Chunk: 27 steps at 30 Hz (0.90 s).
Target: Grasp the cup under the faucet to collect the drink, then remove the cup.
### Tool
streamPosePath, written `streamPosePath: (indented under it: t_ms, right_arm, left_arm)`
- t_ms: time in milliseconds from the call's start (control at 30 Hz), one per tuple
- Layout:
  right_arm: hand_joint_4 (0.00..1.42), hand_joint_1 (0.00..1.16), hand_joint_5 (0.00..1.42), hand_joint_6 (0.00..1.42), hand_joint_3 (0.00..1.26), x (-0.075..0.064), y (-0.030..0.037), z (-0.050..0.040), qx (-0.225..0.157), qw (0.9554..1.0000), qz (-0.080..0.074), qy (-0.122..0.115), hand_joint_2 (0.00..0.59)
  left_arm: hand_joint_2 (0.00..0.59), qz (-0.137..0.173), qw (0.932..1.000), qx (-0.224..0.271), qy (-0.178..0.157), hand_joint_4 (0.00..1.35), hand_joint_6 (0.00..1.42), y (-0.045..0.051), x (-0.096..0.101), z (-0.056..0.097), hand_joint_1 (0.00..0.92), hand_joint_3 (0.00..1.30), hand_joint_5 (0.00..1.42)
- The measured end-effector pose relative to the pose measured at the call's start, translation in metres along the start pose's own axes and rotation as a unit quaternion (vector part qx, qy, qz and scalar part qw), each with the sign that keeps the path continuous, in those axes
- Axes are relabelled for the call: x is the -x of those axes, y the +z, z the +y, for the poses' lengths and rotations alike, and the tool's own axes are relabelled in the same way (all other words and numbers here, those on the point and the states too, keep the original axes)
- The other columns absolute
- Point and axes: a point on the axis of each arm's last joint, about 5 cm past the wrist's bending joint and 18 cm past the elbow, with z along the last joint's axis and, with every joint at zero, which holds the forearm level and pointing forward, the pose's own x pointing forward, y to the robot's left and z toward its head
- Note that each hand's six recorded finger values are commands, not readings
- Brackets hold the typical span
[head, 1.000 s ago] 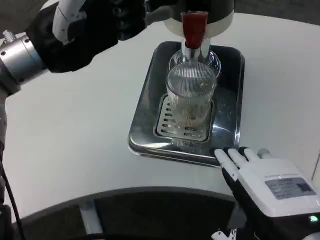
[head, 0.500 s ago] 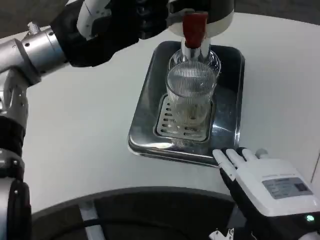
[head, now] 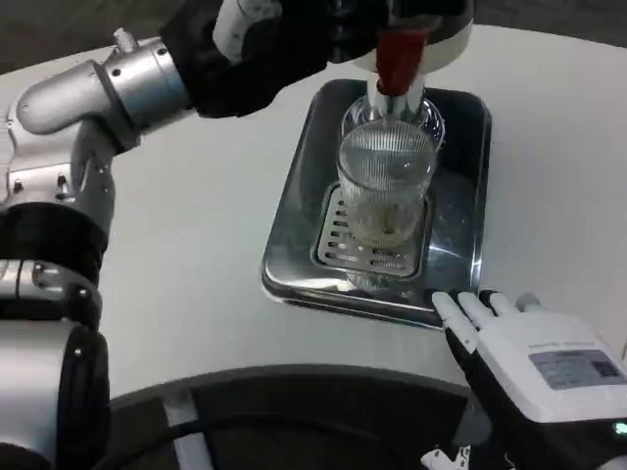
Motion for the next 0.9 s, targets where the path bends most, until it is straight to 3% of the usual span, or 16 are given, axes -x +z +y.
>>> streamPosePath:
  t_ms: [700,900]
  right_arm:
    - [0.0,0.61,0.0,0.0,0.0,-0.0001,-0.0001,-0.0002,-0.003,1.0,-0.001,-0.001,0.298]
    - [0.0,0.61,0.0,0.0,0.0,-0.0001,-0.0001,-0.0002,-0.004,1.0,-0.001,-0.001,0.298]
  left_arm:
    - [0.067,-0.008,0.9999,-0.012,-0.005,0.01,0.04,0.0035,-0.0031,-0.0002,0.0,0.06,0.14]
    - [0.067,-0.017,0.9986,-0.038,-0.033,0.01,0.04,0.0069,-0.0104,-0.0026,0.0,0.07,0.14]
